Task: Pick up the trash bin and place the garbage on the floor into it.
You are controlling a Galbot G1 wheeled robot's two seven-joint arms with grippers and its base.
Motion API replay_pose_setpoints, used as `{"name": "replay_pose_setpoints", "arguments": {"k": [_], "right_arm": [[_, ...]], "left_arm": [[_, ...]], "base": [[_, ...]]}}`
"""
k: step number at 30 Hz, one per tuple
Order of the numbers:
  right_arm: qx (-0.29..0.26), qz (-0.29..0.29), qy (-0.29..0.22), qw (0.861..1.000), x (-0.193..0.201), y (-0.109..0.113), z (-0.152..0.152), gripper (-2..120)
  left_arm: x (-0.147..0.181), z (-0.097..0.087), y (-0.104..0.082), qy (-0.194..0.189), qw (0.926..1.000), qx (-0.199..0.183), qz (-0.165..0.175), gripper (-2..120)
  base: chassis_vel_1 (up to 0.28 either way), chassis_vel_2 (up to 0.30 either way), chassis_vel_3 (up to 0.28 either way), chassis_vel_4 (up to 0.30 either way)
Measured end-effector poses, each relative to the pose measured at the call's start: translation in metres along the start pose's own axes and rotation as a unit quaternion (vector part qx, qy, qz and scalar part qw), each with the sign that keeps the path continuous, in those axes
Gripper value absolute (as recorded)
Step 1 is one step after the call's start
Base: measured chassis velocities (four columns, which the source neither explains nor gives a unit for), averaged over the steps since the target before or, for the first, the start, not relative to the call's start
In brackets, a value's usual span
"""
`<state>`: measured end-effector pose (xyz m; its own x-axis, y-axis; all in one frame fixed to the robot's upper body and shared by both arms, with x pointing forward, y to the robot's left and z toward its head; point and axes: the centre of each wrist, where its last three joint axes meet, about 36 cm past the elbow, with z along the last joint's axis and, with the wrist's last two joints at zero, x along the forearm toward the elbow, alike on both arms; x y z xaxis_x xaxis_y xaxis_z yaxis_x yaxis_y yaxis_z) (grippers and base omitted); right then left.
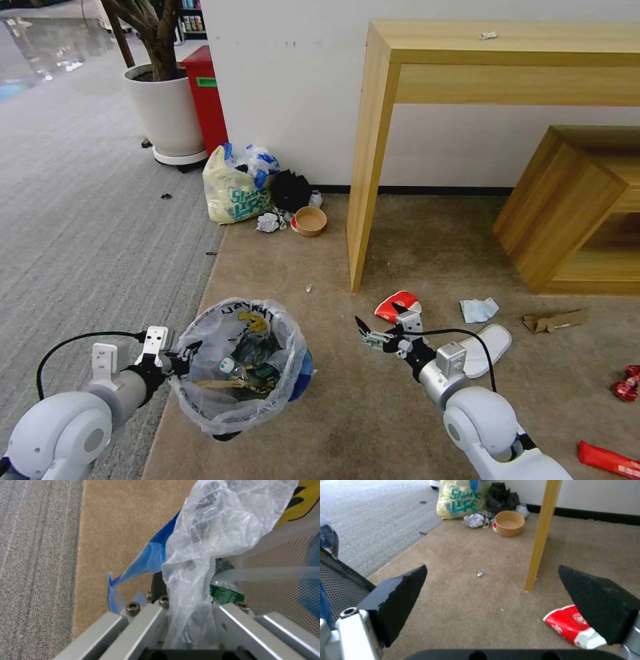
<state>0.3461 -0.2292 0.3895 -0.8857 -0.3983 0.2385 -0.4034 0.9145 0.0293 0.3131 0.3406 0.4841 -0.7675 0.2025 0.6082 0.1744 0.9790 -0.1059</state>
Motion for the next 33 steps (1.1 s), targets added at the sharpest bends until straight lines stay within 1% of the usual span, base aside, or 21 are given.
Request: {"name": "replay_pose_setpoints", "arguments": {"k": [5, 12, 14, 33], "right_arm": [[0.005, 0.004, 0.001, 1.0, 0.006, 0.002, 0.004, 100], [0.005, 0.007, 0.0, 1.0, 0.009, 0.003, 0.005, 100], [0.006, 0.007, 0.0, 1.0, 0.011, 0.003, 0.005, 100], [0.008, 0.006, 0.007, 1.0, 0.013, 0.003, 0.009, 100]], "left_arm": [[0.001, 0.004, -0.002, 0.004, 1.0, -0.001, 0.001, 0], [0.002, 0.006, -0.004, 0.005, 1.0, -0.002, 0.003, 0], [0.004, 0.007, -0.007, 0.005, 1.0, -0.001, 0.006, 0], [0.008, 0.013, -0.011, 0.009, 0.9999, -0.006, 0.009, 0]], "base": [[-0.047, -0.054, 0.045, 0.039], [-0.135, -0.11, 0.13, 0.115], [-0.173, -0.167, 0.168, 0.17], [-0.168, -0.181, 0.176, 0.17]]}}
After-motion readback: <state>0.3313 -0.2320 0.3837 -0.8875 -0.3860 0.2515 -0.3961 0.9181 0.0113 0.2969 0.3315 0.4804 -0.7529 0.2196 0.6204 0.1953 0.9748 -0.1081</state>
